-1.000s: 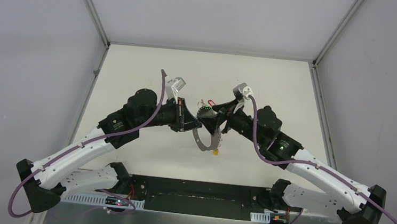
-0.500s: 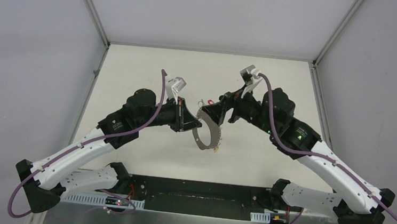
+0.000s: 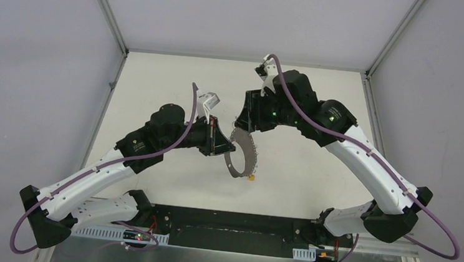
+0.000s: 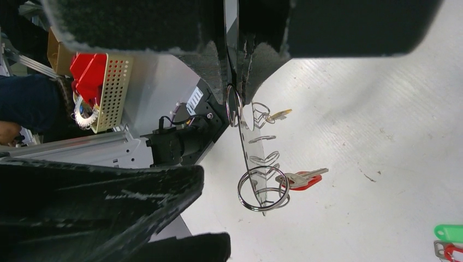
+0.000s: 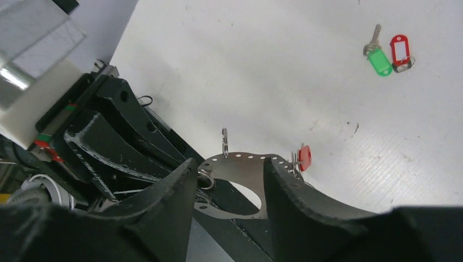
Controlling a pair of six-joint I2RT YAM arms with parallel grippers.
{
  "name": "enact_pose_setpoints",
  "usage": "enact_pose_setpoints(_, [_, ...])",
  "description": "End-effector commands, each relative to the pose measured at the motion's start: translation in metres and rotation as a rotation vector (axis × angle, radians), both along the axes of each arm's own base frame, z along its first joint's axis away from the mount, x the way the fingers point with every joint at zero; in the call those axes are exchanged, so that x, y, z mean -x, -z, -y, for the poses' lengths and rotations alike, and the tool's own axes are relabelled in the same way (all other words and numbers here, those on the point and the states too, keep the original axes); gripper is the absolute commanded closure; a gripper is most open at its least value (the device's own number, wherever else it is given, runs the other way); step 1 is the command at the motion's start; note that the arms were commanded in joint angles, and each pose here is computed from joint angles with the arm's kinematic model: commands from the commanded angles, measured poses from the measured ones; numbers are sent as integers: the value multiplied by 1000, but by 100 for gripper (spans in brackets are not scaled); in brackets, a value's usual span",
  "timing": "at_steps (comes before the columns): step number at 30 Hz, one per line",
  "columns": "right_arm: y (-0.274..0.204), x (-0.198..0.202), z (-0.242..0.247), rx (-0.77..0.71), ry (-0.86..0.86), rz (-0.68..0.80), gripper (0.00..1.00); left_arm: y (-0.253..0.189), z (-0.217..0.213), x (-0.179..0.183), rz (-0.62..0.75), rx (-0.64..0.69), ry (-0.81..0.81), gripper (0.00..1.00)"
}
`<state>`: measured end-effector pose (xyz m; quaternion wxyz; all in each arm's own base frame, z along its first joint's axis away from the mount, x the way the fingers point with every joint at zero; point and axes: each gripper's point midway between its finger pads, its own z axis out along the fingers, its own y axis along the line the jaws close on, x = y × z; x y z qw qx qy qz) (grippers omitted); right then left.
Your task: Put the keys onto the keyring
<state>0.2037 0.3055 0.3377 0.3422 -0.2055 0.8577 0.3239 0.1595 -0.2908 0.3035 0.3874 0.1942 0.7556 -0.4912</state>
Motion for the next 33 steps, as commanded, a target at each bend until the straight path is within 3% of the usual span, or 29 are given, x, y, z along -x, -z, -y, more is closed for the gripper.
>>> enact_pose_setpoints(1, [0,13,9,42,-18,-56,53,-12,4,2,36,31,31,100])
enact_pose_setpoints(25, [19,-4,-14,94,-61,-65,55,-6,9,6,8,23,64,100])
enact_pose_setpoints(33, [26,-6,-14,123,-62,-75,67,-6,9,6,5,25,63,100])
